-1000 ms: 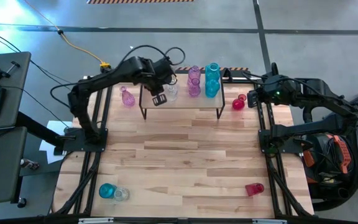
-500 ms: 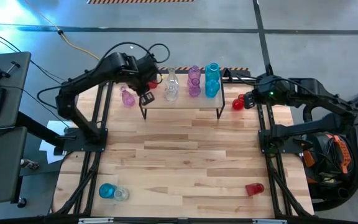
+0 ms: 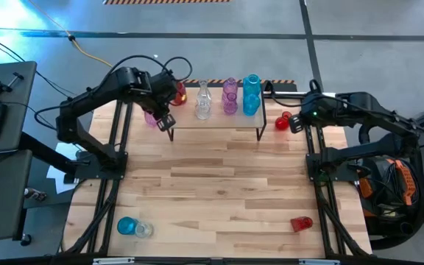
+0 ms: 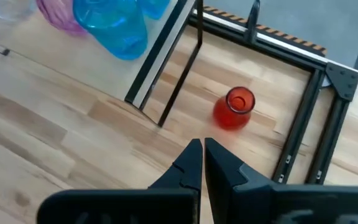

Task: Sort vases onto shelf
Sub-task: Put the blue vase on the shelf aligned with the other blue vases

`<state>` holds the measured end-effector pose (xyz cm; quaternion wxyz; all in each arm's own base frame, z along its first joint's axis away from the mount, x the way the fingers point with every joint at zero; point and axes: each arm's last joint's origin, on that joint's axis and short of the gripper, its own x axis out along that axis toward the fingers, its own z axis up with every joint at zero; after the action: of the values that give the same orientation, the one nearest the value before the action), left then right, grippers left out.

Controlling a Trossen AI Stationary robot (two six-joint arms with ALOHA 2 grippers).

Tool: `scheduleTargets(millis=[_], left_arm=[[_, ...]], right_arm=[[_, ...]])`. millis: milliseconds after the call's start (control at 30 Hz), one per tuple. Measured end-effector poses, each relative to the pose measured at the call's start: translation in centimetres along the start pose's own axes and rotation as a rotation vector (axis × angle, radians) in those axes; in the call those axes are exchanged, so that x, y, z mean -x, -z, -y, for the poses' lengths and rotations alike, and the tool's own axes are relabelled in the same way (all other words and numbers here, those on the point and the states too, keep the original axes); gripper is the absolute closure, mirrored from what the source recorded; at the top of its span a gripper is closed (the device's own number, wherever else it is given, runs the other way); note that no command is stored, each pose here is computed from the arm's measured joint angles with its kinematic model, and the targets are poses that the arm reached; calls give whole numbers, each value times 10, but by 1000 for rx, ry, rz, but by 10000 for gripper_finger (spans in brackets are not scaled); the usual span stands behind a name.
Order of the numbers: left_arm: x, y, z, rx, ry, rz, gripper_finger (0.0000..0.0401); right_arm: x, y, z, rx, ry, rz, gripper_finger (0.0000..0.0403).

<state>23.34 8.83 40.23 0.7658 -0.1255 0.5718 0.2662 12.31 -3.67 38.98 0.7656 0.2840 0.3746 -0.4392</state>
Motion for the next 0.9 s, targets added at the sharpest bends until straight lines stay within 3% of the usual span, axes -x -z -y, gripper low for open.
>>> scheduleTargets(millis=[167, 533, 900], left_arm=[[-5, 8, 8, -1, 14, -31, 346], [-9, 36, 39, 0, 169, -121, 346], [1, 84, 62, -1, 247, -173, 346]], right_arm=[[-2, 1, -2, 8, -25, -50, 402], [-4, 2, -4, 7, -40, -99, 402], [-3, 4, -6, -93, -78, -147, 402]])
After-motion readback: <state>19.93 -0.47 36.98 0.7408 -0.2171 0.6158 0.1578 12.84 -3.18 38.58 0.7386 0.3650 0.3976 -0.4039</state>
